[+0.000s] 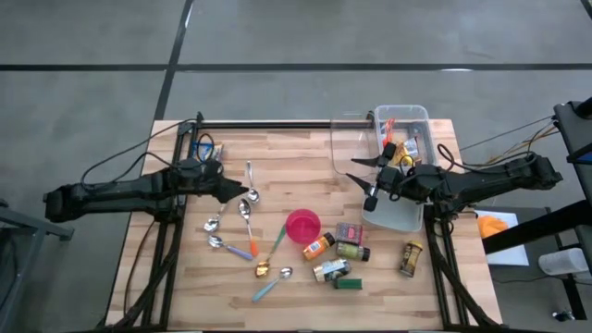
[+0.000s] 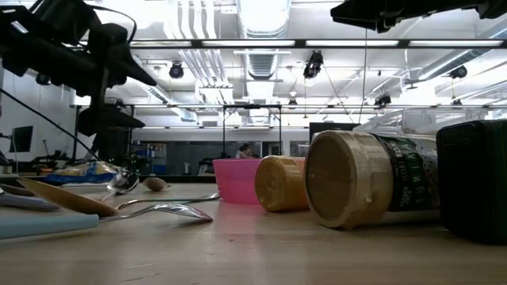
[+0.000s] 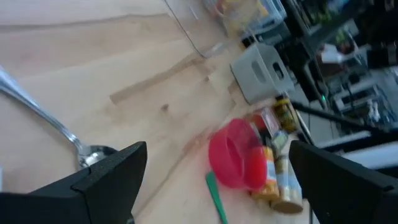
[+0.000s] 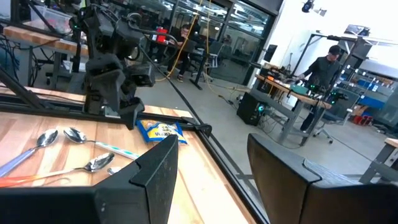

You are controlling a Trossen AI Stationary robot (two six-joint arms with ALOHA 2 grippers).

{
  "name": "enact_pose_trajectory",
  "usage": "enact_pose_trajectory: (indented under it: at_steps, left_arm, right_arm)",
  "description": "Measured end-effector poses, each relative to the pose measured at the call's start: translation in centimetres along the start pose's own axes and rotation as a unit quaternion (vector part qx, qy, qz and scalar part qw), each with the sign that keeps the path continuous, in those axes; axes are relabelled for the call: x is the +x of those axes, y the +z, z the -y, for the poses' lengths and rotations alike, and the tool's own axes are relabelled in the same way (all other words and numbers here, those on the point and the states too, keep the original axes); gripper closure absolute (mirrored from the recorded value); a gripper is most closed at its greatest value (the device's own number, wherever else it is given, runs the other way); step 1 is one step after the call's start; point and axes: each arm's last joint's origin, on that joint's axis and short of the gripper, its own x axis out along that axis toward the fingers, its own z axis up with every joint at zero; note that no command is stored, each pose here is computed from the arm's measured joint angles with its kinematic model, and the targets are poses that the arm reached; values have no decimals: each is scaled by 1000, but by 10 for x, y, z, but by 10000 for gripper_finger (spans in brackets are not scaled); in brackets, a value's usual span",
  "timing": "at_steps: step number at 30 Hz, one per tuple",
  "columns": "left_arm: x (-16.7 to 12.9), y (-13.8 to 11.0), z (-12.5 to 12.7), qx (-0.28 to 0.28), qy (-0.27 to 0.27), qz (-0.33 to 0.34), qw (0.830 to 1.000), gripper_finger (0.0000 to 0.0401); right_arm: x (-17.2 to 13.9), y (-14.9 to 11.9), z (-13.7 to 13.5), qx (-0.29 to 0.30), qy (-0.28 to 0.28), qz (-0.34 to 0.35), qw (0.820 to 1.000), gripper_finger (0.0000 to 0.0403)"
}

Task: Pick & Place Food Item
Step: Put the blue noodle pack into the white bin

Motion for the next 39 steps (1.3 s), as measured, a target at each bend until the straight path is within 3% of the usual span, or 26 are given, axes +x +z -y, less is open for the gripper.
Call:
enact_pose_trajectory:
  at_steps: [5,10,15,18,23,28,34,39]
  left_arm:
    - [-1,2,1,-52,12,11,999,7]
    - [-9,6,5,-117,74,-5,990,7]
    - [-21,15,13,-179,177,-3,968,7]
    - [-21,21,18,-214,207,14,955,7]
    - [-12,28,22,-224,248,24,942,7]
    - [-4,34,18,-265,308,22,913,7]
    - [3,44,4,-344,375,54,859,7]
    - [12,50,-11,-371,413,58,830,7]
  right_arm:
    - [0,0,0,0,0,0,1000,211]
    - [0,0,0,0,0,0,1000,211]
    - [0,0,0,0,0,0,1000,211]
    - [0,0,0,0,0,0,1000,211]
    - [0,0,0,0,0,0,1000,211]
    - [0,0,0,0,0,0,1000,211]
    - [0,0,0,0,0,0,1000,211]
    - [0,0,0,0,0,0,1000,211]
